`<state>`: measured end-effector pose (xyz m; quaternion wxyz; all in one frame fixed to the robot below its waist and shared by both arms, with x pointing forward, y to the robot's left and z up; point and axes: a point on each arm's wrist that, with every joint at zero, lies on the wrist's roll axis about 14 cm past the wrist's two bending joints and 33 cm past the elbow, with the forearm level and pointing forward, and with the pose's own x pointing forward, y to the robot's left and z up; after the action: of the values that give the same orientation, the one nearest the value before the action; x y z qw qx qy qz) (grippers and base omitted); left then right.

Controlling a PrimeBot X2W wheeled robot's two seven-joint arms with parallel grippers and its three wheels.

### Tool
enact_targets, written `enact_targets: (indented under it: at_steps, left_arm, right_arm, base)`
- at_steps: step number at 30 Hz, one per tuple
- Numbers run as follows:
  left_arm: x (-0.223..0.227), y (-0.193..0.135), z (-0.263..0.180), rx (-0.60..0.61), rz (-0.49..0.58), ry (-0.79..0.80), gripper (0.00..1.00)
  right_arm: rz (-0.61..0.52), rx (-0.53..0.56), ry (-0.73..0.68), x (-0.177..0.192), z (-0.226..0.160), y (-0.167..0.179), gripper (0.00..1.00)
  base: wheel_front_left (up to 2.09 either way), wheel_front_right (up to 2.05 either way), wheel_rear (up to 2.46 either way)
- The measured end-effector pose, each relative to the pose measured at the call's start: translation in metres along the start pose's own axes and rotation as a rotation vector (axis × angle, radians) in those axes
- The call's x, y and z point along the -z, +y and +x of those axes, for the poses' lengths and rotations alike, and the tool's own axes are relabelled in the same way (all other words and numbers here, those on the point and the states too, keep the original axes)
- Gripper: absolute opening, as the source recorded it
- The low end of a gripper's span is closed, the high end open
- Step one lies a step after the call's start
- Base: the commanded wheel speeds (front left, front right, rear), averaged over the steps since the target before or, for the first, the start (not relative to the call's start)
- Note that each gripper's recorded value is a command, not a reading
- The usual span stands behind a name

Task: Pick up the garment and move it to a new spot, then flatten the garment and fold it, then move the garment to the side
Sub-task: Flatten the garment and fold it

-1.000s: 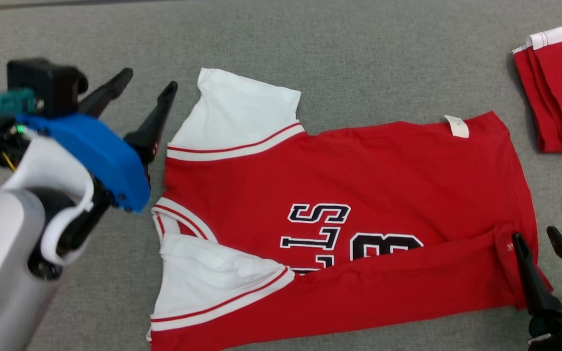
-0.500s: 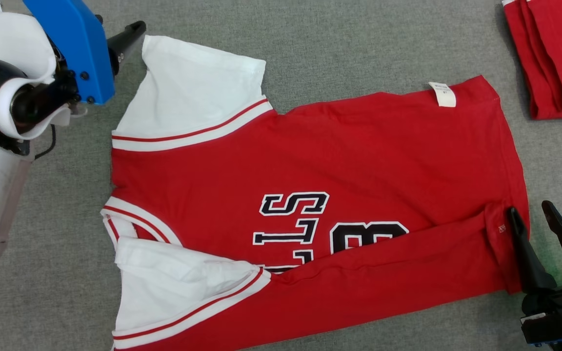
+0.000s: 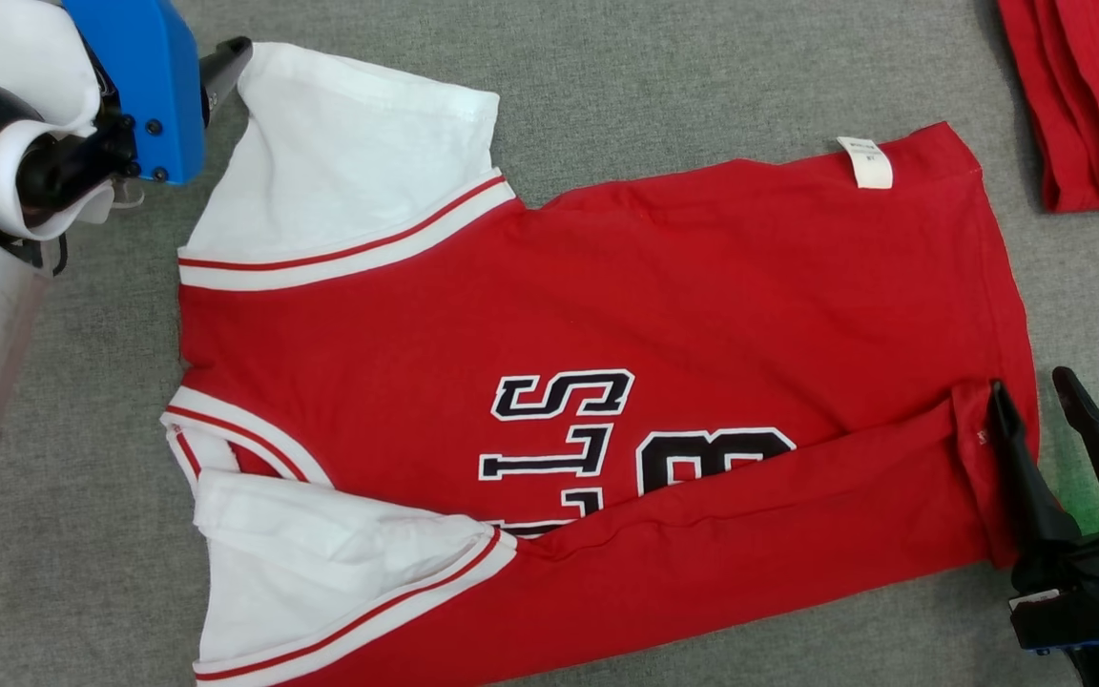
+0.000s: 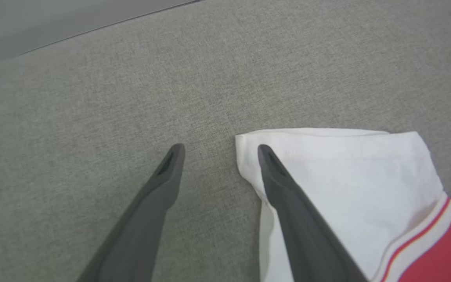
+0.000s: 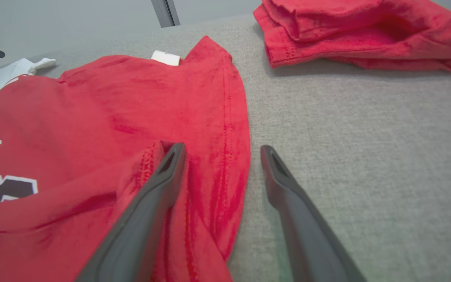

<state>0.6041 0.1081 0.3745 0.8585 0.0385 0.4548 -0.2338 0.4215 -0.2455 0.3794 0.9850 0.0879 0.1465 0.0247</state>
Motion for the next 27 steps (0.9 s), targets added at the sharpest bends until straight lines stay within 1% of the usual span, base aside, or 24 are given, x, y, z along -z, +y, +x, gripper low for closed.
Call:
enact_targets:
  at_steps: [10, 11, 12, 13, 14, 15, 16, 22, 24, 25, 27]
  left_arm:
    - [0.010, -0.003, 0.017, 0.006, 0.033, 0.063, 1.00]
    - [0.011, -0.002, 0.019, 0.002, 0.042, 0.068, 0.98]
    - [0.011, -0.002, 0.020, 0.002, 0.043, 0.070, 0.89]
    - [0.011, -0.001, 0.021, -0.003, 0.048, 0.072, 0.63]
    - [0.011, -0.001, 0.023, -0.005, 0.052, 0.069, 0.45]
    - [0.011, 0.000, 0.024, -0.006, 0.053, 0.071, 0.29]
    - [0.012, -0.001, 0.025, -0.005, 0.052, 0.078, 0.01]
    - [0.012, -0.009, 0.019, 0.022, 0.042, 0.089, 0.00]
    - [0.003, -0.011, 0.010, 0.025, 0.051, 0.043, 0.00]
    - [-0.006, -0.013, 0.005, 0.028, 0.061, 0.001, 0.00]
    - [-0.019, -0.016, -0.007, 0.029, 0.076, -0.063, 0.00]
  right_arm:
    - [-0.001, 0.019, 0.003, 0.001, -0.001, -0.006, 1.00]
    - [-0.002, 0.021, 0.003, 0.001, -0.002, -0.007, 1.00]
    - [-0.003, 0.023, 0.003, 0.001, -0.002, -0.008, 1.00]
    - [-0.005, 0.026, 0.003, 0.000, -0.003, -0.009, 1.00]
    - [-0.008, 0.029, 0.003, 0.000, -0.004, -0.010, 1.00]
    - [-0.011, 0.031, 0.002, -0.001, -0.005, -0.011, 1.00]
    - [-0.014, 0.033, -0.002, -0.003, -0.005, -0.012, 1.00]
    - [-0.043, 0.029, -0.053, -0.023, -0.006, -0.015, 1.00]
    - [-0.007, 0.020, -0.050, -0.028, -0.004, -0.011, 1.00]
    - [-0.005, 0.000, -0.034, -0.029, -0.002, -0.007, 1.00]
    - [-0.022, -0.030, -0.040, -0.043, 0.006, -0.003, 1.00]
  base:
    - [0.00, 0.00, 0.00]
    - [0.00, 0.00, 0.00]
    - [0.00, 0.00, 0.00]
    - [0.00, 0.00, 0.00]
    - [0.00, 0.00, 0.00]
    - [0.00, 0.00, 0.00]
    - [0.00, 0.00, 0.00]
    - [0.00, 0.00, 0.00]
    - [0.00, 0.00, 0.00]
    - [0.00, 0.00, 0.00]
    - [0.00, 0.00, 0.00]
